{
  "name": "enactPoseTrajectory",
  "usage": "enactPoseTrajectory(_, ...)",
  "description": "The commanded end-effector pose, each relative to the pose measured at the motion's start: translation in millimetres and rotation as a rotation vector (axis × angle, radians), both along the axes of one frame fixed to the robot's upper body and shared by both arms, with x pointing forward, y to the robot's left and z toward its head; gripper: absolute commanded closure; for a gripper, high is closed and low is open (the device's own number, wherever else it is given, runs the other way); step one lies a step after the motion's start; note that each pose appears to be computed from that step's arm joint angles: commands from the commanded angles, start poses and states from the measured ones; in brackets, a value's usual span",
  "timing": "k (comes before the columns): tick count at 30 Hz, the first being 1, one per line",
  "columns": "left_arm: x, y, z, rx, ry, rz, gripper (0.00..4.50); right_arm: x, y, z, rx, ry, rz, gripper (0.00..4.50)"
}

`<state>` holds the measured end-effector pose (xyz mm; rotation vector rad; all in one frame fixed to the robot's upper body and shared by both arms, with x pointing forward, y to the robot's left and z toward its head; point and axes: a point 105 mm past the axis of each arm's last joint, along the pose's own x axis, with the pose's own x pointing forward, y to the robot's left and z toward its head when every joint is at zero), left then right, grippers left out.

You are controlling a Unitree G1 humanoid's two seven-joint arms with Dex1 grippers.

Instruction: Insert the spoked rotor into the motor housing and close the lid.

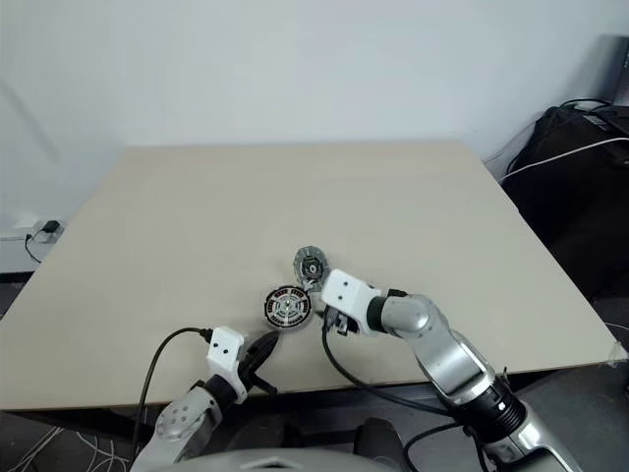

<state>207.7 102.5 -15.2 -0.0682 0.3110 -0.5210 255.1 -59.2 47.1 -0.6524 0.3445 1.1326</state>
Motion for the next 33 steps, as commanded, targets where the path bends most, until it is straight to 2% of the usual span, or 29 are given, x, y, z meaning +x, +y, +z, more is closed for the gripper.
enactPoseTrajectory(1,5,-2,11,-0.016,-0.044,-0.009,4.50,-3,12,6,-0.063,-0.086,0.142,1.30)
enactPoseTrajectory(7,3,-1,10,-0.014,-0.046,-0.002,4.50,-6,32,0,-0.214,-0.163,0.397,1.30)
enactPoseTrajectory(13,2,1,8,-0.010,-0.044,0.015,4.50,-1,41,-6,-0.286,-0.146,0.524,1.30)
enactPoseTrajectory(23,-1,2,6,-0.012,-0.044,0.036,4.50,21,47,-20,-0.325,-0.110,0.523,1.30)
enactPoseTrajectory(28,-3,3,5,-0.012,-0.043,0.044,4.50,24,44,-27,-0.343,-0.087,0.522,1.30)
enactPoseTrajectory(31,-4,4,4,-0.012,-0.043,0.048,4.50,26,41,-30,-0.351,-0.076,0.520,1.90)
enactPoseTrajectory(33,-4,4,3,-0.012,-0.042,0.050,4.50,26,39,-31,-0.353,-0.074,0.517,2.52)
